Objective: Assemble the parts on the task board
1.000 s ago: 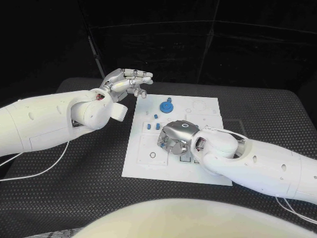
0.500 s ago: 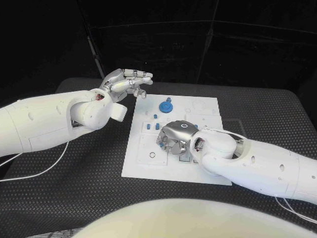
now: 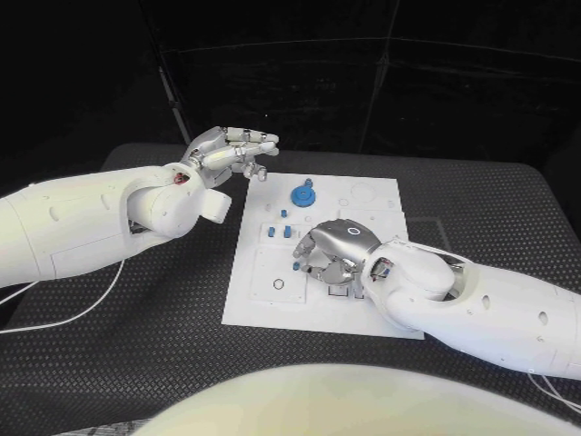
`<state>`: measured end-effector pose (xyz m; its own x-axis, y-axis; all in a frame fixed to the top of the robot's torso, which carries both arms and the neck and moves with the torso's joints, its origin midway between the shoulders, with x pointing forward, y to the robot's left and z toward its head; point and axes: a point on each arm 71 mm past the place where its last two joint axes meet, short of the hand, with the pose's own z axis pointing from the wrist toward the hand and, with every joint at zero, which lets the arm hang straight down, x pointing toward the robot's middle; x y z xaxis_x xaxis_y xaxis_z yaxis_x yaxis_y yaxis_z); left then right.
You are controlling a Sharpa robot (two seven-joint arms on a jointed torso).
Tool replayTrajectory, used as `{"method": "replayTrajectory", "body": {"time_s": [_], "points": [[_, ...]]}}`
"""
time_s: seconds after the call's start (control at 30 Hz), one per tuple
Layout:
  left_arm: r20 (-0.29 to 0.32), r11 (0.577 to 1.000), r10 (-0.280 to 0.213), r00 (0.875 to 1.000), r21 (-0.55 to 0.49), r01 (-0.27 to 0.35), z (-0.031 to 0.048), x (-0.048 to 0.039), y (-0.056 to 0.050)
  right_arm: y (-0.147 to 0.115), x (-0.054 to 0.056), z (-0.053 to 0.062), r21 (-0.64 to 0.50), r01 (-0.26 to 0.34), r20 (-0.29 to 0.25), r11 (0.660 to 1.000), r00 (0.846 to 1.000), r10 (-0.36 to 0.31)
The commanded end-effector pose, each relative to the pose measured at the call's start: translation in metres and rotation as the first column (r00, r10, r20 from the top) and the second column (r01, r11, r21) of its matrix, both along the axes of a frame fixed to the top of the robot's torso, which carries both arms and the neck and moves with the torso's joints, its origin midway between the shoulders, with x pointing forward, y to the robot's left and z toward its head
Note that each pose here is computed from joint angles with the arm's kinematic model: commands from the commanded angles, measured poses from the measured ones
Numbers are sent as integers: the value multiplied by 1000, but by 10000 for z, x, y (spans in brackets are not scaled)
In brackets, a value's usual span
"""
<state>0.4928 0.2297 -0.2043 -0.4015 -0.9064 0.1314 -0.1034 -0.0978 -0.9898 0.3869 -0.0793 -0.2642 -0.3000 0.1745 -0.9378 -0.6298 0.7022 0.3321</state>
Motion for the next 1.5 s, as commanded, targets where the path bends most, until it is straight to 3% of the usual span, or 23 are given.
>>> {"method": "replayTrajectory", "body": {"time_s": [0.03, 0.3, 0.5, 0.83, 1.1, 1.5], "points": [[1, 1000, -14, 1000, -10, 14, 13, -1, -4, -128, 7, 102, 93, 68, 42, 993, 997, -72], [0, 1000, -16, 1000, -11, 16, 10, -1, 0, -389, 135, 315, 150, 154, 45, 977, 986, -162], [-1, 1000, -20, 1000, -12, 20, 8, -4, -4, -591, 250, 398, 106, 207, 25, 973, 977, -211], [-2, 1000, -22, 1000, -12, 22, 8, -6, -5, -877, 384, 332, -35, 229, 14, 973, 973, -229], [-3, 1000, -22, 1000, -12, 22, 6, -3, -4, -897, 419, 238, -133, 210, -27, 969, 976, -215], [-4, 1000, -23, 1000, -12, 23, 6, -2, -7, -903, 456, 174, -178, 210, -52, 961, 974, -222]]}}
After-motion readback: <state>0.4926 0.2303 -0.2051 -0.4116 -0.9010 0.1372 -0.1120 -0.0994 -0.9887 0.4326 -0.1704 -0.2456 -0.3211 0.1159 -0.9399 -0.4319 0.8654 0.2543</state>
